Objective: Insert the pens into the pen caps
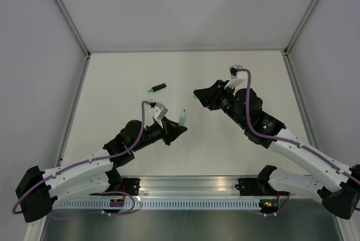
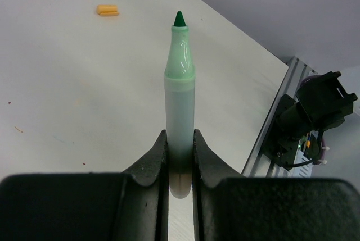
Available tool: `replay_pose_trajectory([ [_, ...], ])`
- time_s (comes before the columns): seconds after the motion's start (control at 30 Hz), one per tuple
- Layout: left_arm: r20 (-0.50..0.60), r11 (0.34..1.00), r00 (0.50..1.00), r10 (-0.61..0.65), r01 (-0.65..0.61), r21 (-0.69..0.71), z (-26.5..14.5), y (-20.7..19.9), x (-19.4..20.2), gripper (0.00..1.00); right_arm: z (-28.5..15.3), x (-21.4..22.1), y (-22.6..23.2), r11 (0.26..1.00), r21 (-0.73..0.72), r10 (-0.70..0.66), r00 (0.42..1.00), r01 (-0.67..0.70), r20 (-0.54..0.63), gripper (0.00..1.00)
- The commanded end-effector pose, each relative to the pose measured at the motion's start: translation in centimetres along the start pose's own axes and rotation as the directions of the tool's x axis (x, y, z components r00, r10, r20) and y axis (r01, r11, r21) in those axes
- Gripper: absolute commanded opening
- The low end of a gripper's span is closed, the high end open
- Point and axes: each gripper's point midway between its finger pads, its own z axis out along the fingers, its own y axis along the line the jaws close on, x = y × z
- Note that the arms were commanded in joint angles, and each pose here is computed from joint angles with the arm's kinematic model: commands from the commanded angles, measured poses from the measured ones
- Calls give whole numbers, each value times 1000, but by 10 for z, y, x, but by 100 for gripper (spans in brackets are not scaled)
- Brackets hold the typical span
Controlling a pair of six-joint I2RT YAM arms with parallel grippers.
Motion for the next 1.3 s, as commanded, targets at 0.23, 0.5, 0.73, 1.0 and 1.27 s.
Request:
replay_pose_trajectory([
  [0.23,85,1000,996,-13,13,-1,5,-5,-29,2,3,9,32,998,-63,2,999,1,43,0],
  [0.5,92,1000,996,-13,14,-14,3,-3,-31,2,7,21,32,1000,-25,-18,999,19,33,0],
  [0.73,91,1000,996,-13,14,-16,3,-2,-30,2,11,30,32,999,-13,-36,999,37,17,0],
  [1.0,96,1000,995,-9,12,-26,3,-1,-31,2,11,45,30,998,-3,-57,998,57,-4,0],
  [1.27,98,1000,995,-11,14,-27,2,-1,-32,2,6,63,27,995,26,-94,995,94,-18,0],
])
